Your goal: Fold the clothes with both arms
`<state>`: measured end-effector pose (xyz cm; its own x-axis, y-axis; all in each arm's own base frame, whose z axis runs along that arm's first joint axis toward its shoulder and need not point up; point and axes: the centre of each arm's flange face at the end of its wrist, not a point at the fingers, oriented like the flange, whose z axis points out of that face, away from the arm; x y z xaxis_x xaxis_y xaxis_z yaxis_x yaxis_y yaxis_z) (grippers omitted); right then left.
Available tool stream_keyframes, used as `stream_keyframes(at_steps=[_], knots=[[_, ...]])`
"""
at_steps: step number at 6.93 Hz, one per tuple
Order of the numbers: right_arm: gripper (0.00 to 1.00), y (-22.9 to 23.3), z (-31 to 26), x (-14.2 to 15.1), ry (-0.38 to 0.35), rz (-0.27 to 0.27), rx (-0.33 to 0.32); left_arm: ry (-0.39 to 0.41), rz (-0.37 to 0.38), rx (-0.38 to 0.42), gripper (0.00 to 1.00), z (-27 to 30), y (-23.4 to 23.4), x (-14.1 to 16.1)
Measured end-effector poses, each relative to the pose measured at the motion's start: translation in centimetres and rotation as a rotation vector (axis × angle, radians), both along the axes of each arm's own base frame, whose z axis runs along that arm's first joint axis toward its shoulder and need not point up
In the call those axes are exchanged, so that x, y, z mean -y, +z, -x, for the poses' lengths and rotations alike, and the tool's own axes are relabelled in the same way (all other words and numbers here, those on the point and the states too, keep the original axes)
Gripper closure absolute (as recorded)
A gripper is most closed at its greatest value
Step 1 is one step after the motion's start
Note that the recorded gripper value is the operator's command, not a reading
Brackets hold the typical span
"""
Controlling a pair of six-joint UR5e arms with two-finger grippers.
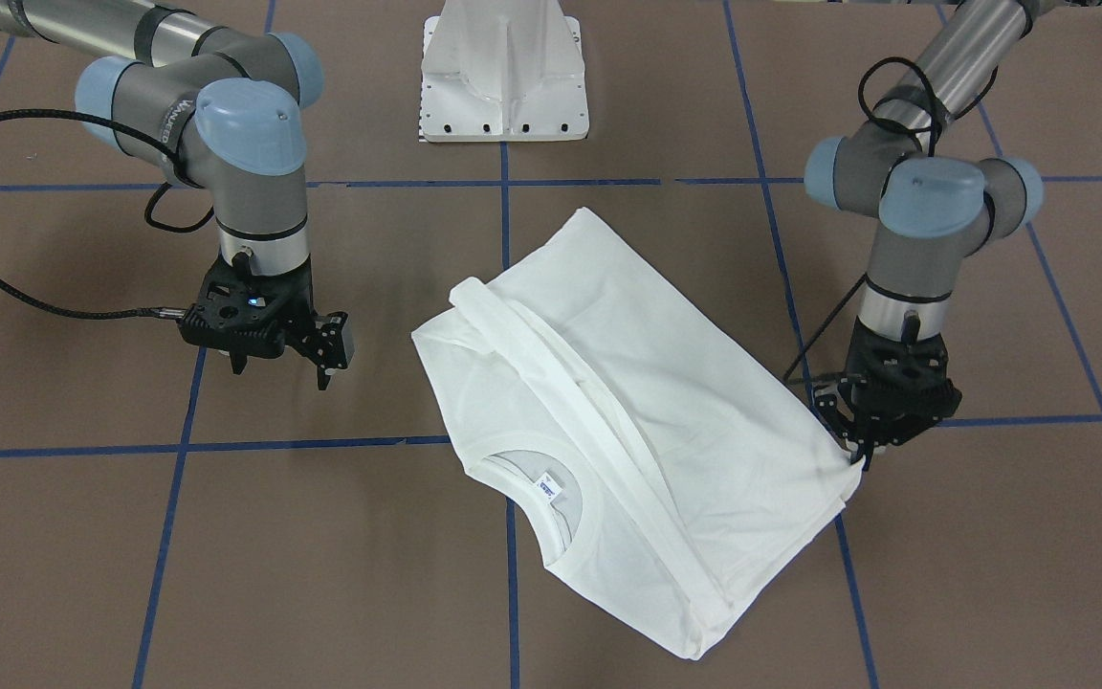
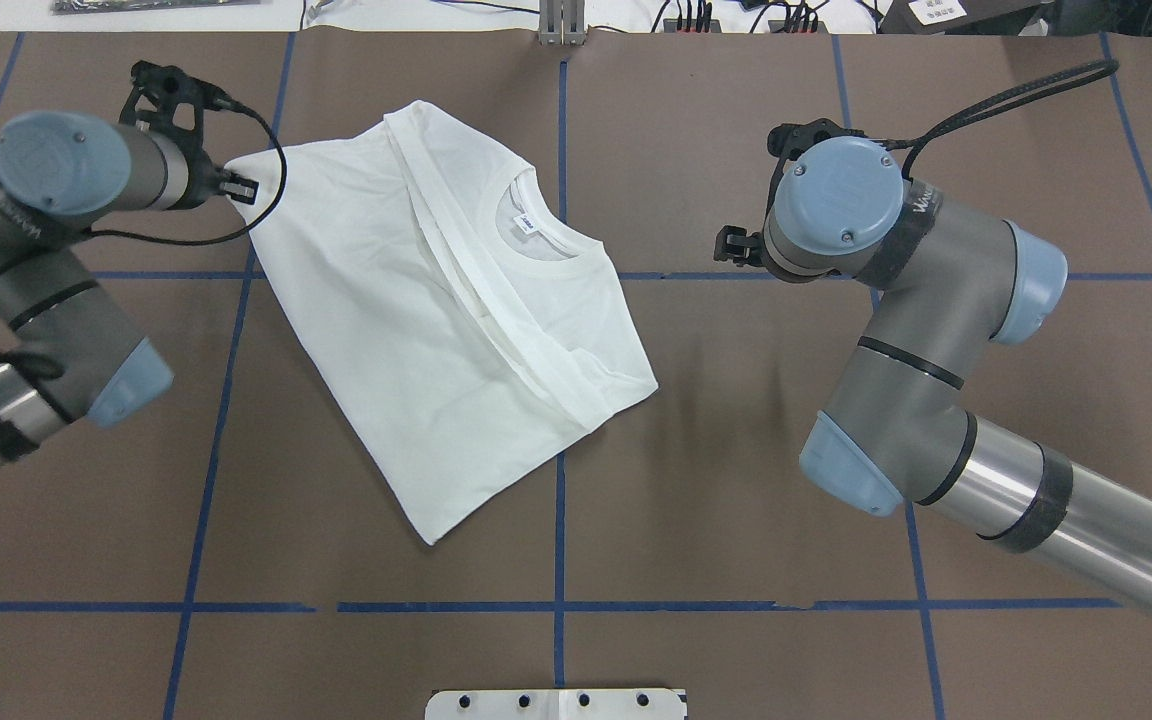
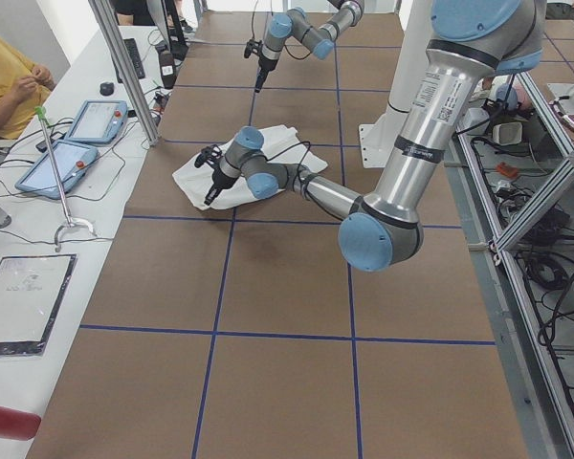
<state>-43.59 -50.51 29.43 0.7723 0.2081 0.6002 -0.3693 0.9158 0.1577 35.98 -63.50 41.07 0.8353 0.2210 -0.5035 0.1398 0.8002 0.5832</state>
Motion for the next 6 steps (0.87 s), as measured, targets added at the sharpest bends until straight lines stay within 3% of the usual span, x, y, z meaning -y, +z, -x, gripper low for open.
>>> stream_keyframes(at_steps=[1,2,3,5,6], knots=[[0.0,-0.2,0.2,-0.2,0.003,0.001,0.004,-0.018,0.007,0.024,1.0,-1.4,-1.5,5.0],[0.0,-0.2,0.4,-0.3,0.005,0.002,0.006,-0.04,0.006,0.04,0.67,-2.5,-2.6,8.6],[0.0,-0.4,0.6,-0.5,0.006,0.001,0.008,-0.056,-0.008,0.054,0.01,-2.5,-2.9,10.5],[0.0,-1.9,1.8,-1.3,0.036,0.019,0.049,-0.002,-0.089,0.061,0.0,0.3,-3.3,12.1],[0.02,-3.8,3.6,-2.4,0.085,0.049,0.097,0.037,-0.106,0.035,0.0,2.3,-2.8,11.7]])
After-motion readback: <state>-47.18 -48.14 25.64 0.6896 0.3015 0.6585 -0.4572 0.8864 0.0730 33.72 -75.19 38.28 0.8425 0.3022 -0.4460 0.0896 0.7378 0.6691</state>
